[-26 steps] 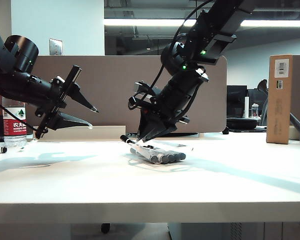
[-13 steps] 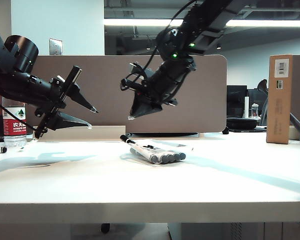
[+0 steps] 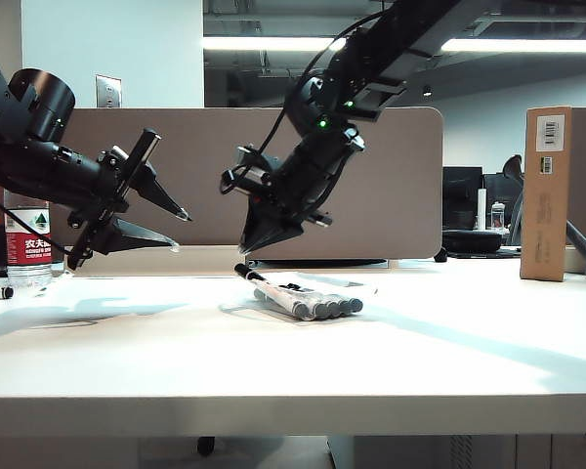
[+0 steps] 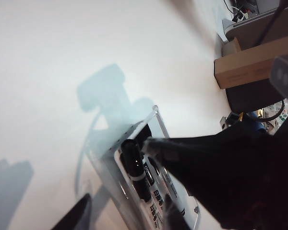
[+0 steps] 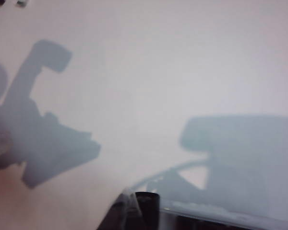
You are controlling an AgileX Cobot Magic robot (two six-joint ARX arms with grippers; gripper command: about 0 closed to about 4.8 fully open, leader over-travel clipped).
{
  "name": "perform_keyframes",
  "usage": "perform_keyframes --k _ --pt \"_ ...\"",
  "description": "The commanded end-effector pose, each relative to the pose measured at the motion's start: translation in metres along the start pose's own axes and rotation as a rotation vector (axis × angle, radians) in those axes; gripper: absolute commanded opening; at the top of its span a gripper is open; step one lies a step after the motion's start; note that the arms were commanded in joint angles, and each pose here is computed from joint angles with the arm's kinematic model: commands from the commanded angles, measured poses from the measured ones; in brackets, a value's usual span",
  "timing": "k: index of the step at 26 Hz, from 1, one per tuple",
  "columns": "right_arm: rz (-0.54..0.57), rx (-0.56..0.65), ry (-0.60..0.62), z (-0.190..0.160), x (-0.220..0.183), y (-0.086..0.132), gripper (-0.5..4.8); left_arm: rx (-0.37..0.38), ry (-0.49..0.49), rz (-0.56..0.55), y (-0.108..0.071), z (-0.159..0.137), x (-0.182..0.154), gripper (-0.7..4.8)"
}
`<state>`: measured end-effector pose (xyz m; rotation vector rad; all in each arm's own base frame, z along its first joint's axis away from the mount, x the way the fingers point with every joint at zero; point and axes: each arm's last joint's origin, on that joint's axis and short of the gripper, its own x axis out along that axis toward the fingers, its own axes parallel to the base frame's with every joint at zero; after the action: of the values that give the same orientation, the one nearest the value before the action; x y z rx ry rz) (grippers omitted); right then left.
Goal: Pick up the markers scattered on the table and put them into the packaging box, making sure the markers fit the shape of the box's grooves.
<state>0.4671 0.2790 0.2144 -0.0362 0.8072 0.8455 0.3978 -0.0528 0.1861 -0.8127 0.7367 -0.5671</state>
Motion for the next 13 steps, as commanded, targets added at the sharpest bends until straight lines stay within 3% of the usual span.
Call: perform_keyframes --k 1,13 --pt "0.01 -0.017 -0.007 0.001 0.002 0.004 -0.06 0.022 -0.017 -0.009 -0.003 0.003 -0.001 1.87" --pt "-0.049 -0.024 0.097 -0.011 0.005 0.003 -0.06 0.022 -0.032 -0.005 0.0 0.007 -0.005 1.87"
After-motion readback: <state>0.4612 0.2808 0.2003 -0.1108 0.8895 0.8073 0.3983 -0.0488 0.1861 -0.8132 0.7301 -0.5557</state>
